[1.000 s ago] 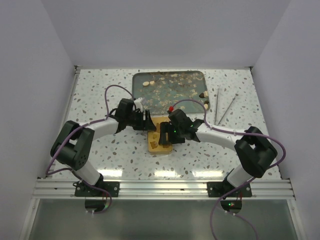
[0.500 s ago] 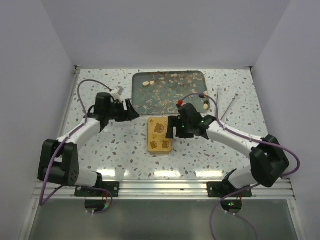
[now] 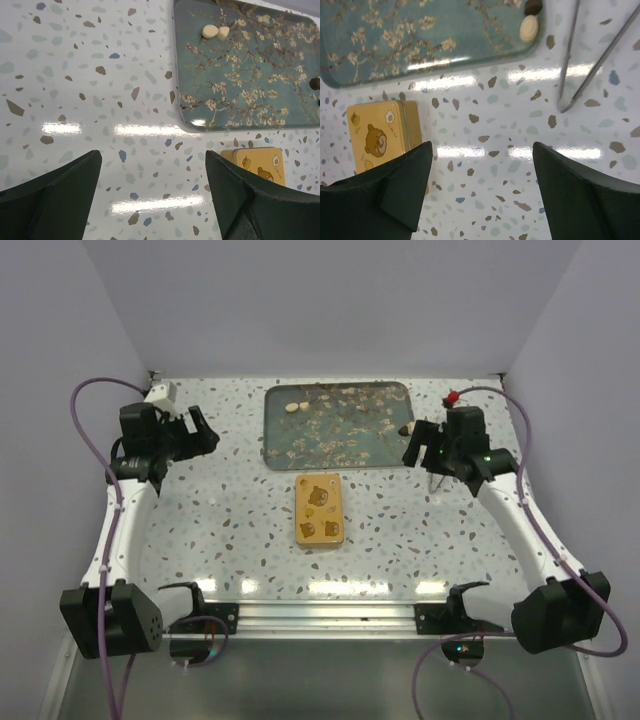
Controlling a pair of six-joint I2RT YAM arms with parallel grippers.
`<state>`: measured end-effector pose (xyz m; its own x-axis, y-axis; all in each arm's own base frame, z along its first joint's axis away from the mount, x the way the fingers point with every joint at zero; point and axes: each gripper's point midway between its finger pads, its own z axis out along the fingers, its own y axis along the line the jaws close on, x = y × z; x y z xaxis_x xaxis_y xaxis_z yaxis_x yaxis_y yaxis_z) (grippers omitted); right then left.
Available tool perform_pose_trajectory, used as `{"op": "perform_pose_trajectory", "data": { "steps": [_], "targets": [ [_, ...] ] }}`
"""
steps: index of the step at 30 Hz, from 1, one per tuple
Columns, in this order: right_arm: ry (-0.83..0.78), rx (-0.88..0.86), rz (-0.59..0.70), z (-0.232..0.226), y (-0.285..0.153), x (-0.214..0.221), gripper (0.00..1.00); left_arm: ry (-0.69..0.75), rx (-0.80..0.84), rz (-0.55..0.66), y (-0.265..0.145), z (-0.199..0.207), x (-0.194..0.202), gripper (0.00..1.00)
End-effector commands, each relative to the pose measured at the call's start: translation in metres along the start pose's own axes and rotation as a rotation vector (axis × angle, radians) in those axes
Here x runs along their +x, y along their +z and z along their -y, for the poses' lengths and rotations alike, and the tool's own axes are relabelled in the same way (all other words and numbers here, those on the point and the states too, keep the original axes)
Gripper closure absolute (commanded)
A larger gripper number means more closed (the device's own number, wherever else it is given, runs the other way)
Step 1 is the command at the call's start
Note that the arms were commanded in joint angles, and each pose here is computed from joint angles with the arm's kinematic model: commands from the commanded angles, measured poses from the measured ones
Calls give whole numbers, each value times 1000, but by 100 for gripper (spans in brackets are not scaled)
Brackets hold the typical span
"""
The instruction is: Pack the chocolate
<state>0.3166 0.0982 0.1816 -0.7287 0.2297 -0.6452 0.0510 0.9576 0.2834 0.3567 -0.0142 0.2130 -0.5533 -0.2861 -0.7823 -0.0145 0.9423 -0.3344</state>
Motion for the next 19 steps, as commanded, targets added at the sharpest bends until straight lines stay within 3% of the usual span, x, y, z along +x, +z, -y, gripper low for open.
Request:
{"op": "perform_pose_trajectory", "data": {
  "steps": [1, 7, 19],
  "targets": [
    [-44, 57, 117, 18, -41, -37, 15, 60, -49, 68, -31, 1, -23, 9],
    [-64, 121, 200, 34, -67, -57, 15, 76, -82, 85, -43, -1, -31, 8],
    [-85, 98, 193, 33, -66, -49, 15, 112, -70, 150, -56, 6, -46, 0]
  ]
}}
